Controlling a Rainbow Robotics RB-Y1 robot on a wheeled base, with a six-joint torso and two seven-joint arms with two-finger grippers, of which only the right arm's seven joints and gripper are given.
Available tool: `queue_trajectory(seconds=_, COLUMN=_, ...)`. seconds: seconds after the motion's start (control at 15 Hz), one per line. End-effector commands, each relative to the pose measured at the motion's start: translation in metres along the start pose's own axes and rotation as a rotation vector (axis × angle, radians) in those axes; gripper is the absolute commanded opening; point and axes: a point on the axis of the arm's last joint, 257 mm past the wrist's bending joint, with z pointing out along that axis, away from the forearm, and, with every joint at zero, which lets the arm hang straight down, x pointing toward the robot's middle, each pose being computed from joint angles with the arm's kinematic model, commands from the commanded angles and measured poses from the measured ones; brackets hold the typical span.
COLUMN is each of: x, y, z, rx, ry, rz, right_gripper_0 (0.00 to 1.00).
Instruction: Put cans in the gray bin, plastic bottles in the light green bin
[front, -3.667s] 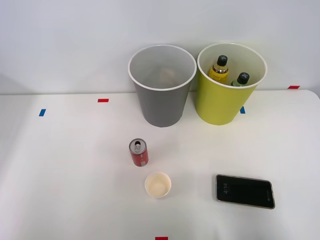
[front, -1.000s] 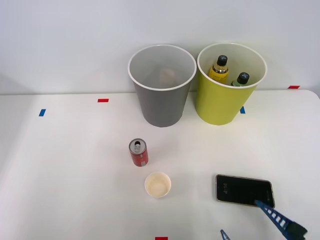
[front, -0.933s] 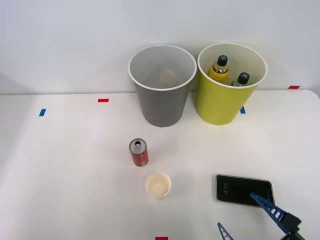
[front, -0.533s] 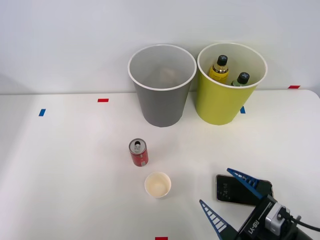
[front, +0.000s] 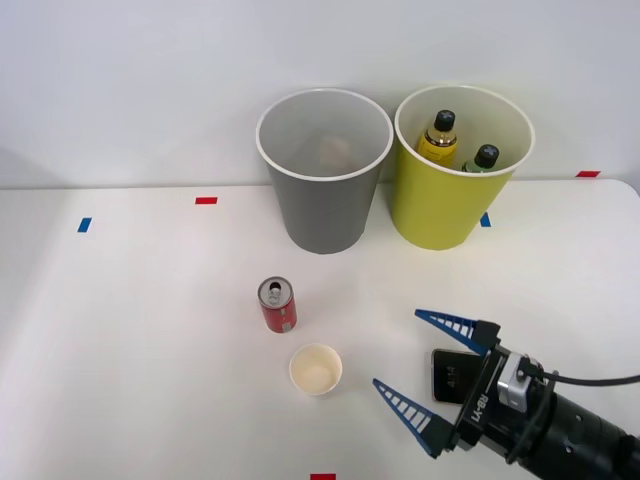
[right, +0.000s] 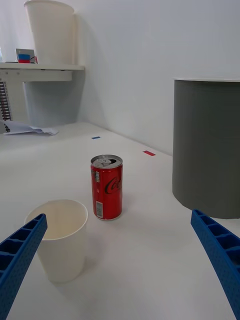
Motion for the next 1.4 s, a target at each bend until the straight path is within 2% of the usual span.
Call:
queue_trajectory(seconds=0.07, x=0.003, y=-0.012, z=0.021, rx=-0.034, ry=0.03, rz=-0.067, right_gripper_0=1.0)
queue_trajectory(seconds=0.33, x=0.009, y=-0.016, z=0.04, rx=-0.103, ry=0.1, rz=-0.176, right_gripper_0=1.0)
queue_trajectory(seconds=0.6, x=0.007, y=0.002, z=0.059, rx=-0.201, ry=0.124, rz=-0.117, right_gripper_0=1.0)
queue_trajectory(seconds=0.73, x=0.01, y=0.007, z=0.067, rx=-0.225, ry=0.149, rz=-0.127, right_gripper_0=1.0)
queue_trajectory(seconds=1.07, x=0.017, y=0.006, z=0.084, rx=-0.218, ry=0.196, rz=-0.107, right_gripper_0=1.0)
queue_trajectory(seconds=1.4, x=0.007, y=0.006, z=0.109, rx=-0.204, ry=0.202, rz=-0.039, right_gripper_0=1.0)
